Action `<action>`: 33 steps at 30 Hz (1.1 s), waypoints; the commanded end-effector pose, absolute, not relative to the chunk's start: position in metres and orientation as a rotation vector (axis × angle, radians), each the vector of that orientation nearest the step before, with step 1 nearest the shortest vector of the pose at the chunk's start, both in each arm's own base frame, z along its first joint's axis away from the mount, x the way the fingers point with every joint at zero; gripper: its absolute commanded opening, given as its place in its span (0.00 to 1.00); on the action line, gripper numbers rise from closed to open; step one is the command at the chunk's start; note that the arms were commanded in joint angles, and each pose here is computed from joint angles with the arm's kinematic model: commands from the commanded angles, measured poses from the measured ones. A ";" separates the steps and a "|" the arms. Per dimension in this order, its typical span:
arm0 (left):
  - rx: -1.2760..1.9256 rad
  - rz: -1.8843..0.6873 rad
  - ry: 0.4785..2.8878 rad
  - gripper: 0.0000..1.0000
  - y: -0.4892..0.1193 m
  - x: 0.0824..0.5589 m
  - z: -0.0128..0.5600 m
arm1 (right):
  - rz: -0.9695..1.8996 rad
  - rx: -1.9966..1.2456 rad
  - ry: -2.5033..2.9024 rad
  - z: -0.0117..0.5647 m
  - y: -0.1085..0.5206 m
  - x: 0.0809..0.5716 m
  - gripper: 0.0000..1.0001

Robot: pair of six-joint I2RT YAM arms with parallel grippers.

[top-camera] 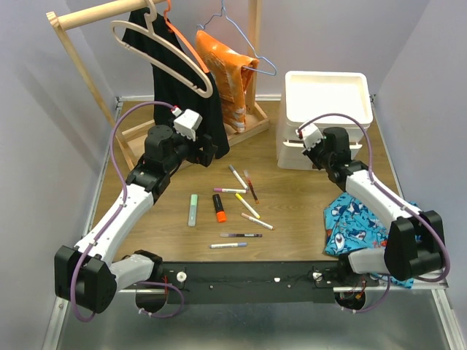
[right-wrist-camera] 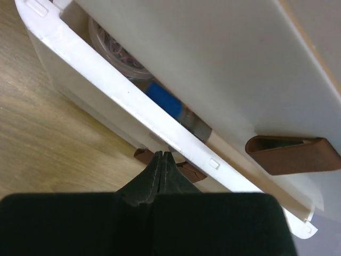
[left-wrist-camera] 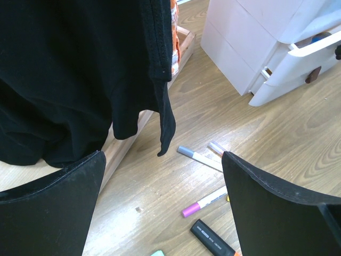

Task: Sort the stationery into containers
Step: Close the drawer in the storage box.

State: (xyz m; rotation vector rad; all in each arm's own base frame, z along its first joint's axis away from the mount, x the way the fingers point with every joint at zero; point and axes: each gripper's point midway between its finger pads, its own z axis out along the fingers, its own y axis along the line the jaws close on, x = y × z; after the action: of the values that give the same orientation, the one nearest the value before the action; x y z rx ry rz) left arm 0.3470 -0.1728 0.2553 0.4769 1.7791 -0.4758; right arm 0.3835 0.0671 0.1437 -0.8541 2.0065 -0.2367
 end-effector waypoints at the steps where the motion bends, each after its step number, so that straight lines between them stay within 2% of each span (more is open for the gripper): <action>1: 0.475 -0.493 1.767 0.99 -0.175 0.348 0.257 | -0.291 -0.767 1.876 0.177 0.066 0.413 0.00; 14: 0.472 -0.500 1.772 0.99 -0.176 0.348 0.254 | -0.244 -0.695 1.872 0.183 0.069 0.413 0.01; 17: 0.475 -0.498 1.768 0.99 -0.175 0.347 0.258 | -0.182 -0.607 1.951 0.199 0.067 0.396 0.12; 18: 0.476 -0.497 1.769 0.99 -0.175 0.346 0.258 | -0.155 -0.593 2.040 0.193 0.065 0.379 0.19; 20: 0.475 -0.500 1.764 0.99 -0.174 0.345 0.260 | -0.042 -0.499 2.081 0.212 0.073 0.362 0.25; 22: 0.473 -0.506 1.761 0.99 -0.175 0.345 0.259 | 0.096 -0.469 2.181 0.203 0.084 0.334 0.38; 24: 0.473 -0.517 1.749 0.99 -0.177 0.345 0.259 | 0.172 -0.475 2.211 0.196 0.090 0.314 0.43; 26: 0.465 -0.523 1.752 0.99 -0.177 0.346 0.257 | 0.237 -0.469 2.270 0.171 0.096 0.298 0.41; 29: 0.459 -0.540 1.757 0.99 -0.179 0.346 0.256 | 0.307 -0.550 2.261 0.152 0.104 0.285 0.28; 31: 0.454 -0.553 1.767 0.99 -0.181 0.345 0.255 | 0.324 -0.667 2.244 0.132 0.107 0.278 0.07; 32: 0.457 -0.555 1.768 0.99 -0.181 0.344 0.255 | 0.327 -0.702 2.238 0.126 0.109 0.278 0.01; 33: 0.459 -0.552 1.772 0.99 -0.181 0.344 0.254 | 0.309 -0.723 2.211 0.122 0.109 0.283 0.01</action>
State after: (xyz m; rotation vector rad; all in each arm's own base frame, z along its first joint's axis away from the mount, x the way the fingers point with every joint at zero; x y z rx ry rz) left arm 0.3462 -0.1764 0.2512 0.4590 1.7819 -0.5108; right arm 0.3031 0.0971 0.1652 -0.5652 2.1667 0.2104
